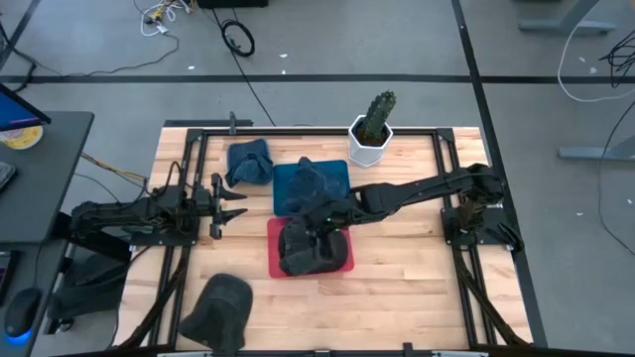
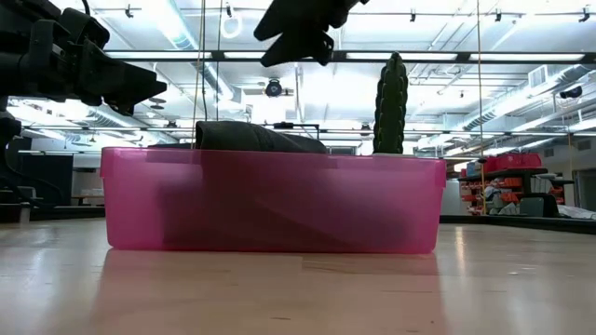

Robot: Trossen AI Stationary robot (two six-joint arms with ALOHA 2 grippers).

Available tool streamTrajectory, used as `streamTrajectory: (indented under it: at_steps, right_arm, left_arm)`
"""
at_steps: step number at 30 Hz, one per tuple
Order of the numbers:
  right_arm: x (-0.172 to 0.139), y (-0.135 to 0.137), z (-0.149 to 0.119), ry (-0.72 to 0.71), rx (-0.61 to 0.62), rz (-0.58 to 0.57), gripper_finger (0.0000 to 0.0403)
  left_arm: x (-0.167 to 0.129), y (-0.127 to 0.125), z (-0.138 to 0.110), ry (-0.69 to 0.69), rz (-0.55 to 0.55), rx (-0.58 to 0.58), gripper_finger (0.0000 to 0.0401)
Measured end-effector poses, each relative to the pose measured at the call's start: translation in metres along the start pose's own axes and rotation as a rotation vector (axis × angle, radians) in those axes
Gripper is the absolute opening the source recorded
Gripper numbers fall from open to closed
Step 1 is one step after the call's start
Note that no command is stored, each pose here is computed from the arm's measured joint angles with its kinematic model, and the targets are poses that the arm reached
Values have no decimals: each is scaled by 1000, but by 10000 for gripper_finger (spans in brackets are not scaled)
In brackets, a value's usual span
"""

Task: Pick & Place hat
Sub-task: Put the black cap into the pink bin

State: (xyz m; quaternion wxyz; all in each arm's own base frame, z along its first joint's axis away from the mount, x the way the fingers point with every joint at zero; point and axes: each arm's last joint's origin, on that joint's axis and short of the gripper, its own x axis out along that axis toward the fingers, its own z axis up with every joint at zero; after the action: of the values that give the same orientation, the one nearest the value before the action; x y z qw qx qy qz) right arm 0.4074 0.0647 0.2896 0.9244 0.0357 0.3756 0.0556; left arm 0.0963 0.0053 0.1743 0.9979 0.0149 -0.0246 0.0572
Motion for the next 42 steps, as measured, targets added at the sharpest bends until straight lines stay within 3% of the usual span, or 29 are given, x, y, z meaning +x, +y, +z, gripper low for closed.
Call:
streamTrajectory:
  at_steps: [7,12,15,31,42]
  right_arm:
    - [-16,8,6,-48,-109,18,217]
    - [-48,30,12,-142,-182,83,217]
    - [-65,40,4,-219,-217,116,217]
    - [-157,-3,-121,-737,-145,119,217]
    - [-183,-15,-190,-998,-199,110,217]
  left_arm:
    - [0,0,0,1,0,-2,179]
    - [0,0,1,-9,-3,-169,179]
    - [0,0,0,-4,-3,-211,179]
    - [0,0,6,-64,-4,-211,179]
    - [0,0,9,-94,-10,-264,179]
